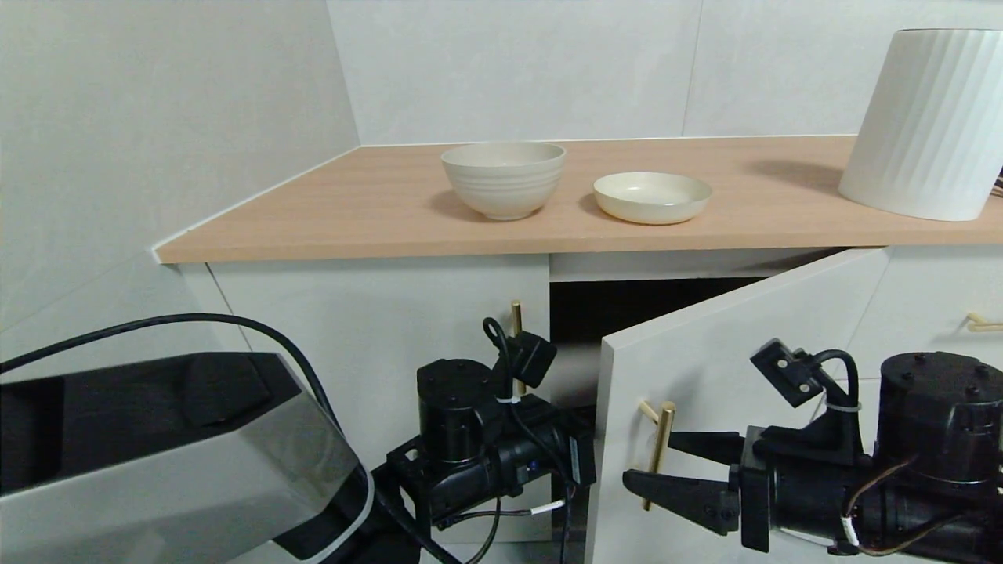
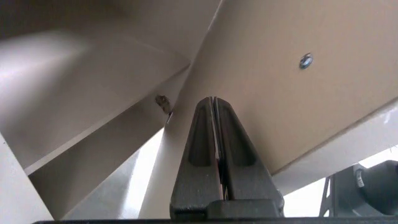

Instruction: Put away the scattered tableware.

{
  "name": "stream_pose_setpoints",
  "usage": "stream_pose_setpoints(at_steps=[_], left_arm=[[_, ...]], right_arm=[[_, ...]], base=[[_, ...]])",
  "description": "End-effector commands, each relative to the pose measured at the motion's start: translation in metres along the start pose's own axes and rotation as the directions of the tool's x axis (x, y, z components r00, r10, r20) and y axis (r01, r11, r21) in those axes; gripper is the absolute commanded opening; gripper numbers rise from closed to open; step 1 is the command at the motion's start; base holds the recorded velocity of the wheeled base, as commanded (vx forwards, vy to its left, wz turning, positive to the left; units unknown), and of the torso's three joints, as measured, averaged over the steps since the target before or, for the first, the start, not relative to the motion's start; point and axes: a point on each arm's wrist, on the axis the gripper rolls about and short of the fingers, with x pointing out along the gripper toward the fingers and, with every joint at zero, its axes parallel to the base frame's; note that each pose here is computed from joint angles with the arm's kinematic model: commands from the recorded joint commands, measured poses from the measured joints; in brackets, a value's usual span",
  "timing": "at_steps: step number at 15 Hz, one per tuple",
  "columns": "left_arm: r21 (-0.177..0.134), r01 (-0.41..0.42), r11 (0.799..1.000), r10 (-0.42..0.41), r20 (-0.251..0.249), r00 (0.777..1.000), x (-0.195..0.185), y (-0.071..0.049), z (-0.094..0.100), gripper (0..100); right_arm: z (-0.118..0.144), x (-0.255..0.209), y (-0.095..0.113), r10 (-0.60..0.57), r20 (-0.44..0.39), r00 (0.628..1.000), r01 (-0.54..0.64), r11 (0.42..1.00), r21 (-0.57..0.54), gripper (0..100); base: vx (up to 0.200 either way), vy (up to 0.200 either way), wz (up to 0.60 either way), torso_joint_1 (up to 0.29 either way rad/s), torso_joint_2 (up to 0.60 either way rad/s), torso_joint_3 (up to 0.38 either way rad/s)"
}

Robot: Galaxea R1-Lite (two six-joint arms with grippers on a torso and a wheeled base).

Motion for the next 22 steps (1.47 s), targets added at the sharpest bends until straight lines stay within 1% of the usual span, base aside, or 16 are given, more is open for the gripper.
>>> stream_pose_setpoints(at_steps=[1,3,7,10,14,15,16,18,22], left_arm=[[0.001,0.004,1.000,-0.004,0.004,1.000,-0.002,-0.002,0.002,0],[0.002,0.005,1.000,-0.006,0.008,1.000,-0.004,-0.003,0.004,0],[-0.001,0.000,1.000,0.000,-0.002,1.000,-0.010,-0.005,0.004,0],[-0.005,-0.003,1.000,0.003,-0.017,1.000,-0.009,-0.005,0.001,0],[-0.008,-0.006,1.000,0.006,-0.027,1.000,-0.004,-0.005,0.003,0],[-0.008,-0.006,1.000,0.006,-0.027,1.000,-0.004,-0.005,0.003,0],[-0.011,-0.010,1.000,0.009,-0.036,0.999,0.009,-0.001,0.006,0],[-0.018,-0.019,1.000,0.018,-0.058,0.998,0.017,0.000,0.010,0],[-0.019,-0.020,1.000,0.019,-0.061,0.998,0.025,-0.002,0.019,0]], right_arm=[[0.002,-0.017,-0.004,-0.047,0.041,0.998,0.047,0.999,0.002,100],[-0.006,-0.034,0.002,-0.052,0.045,0.998,0.052,0.999,0.001,100],[-0.032,-0.055,0.006,-0.065,-0.009,0.998,0.065,0.998,0.023,100],[-0.035,-0.054,0.012,-0.033,-0.028,0.999,0.033,0.999,0.011,100],[-0.037,-0.055,0.012,-0.031,-0.031,0.999,0.031,0.999,0.008,100],[-0.037,-0.055,0.012,-0.031,-0.031,0.999,0.031,0.999,0.008,100],[-0.038,-0.056,0.017,-0.007,-0.034,0.999,0.007,1.000,-0.008,100],[-0.039,-0.055,0.020,-0.007,-0.036,0.999,0.006,1.000,-0.013,100],[-0.039,-0.055,0.020,-0.007,-0.037,0.999,0.007,1.000,-0.015,100]], base=[[0.000,0.000,0.00,0.000,0.00,0.000],[0.000,0.000,0.00,0.000,0.00,0.000],[0.000,0.000,0.00,0.000,0.00,0.000],[0.000,0.000,0.00,0.000,0.00,0.000],[-0.200,0.000,0.00,0.002,0.00,0.000],[0.000,0.000,0.00,0.000,0.00,0.000],[0.000,0.000,0.00,0.000,0.00,0.000],[0.000,0.000,0.00,0.000,0.00,0.000],[0.000,0.000,0.00,0.000,0.00,0.000]])
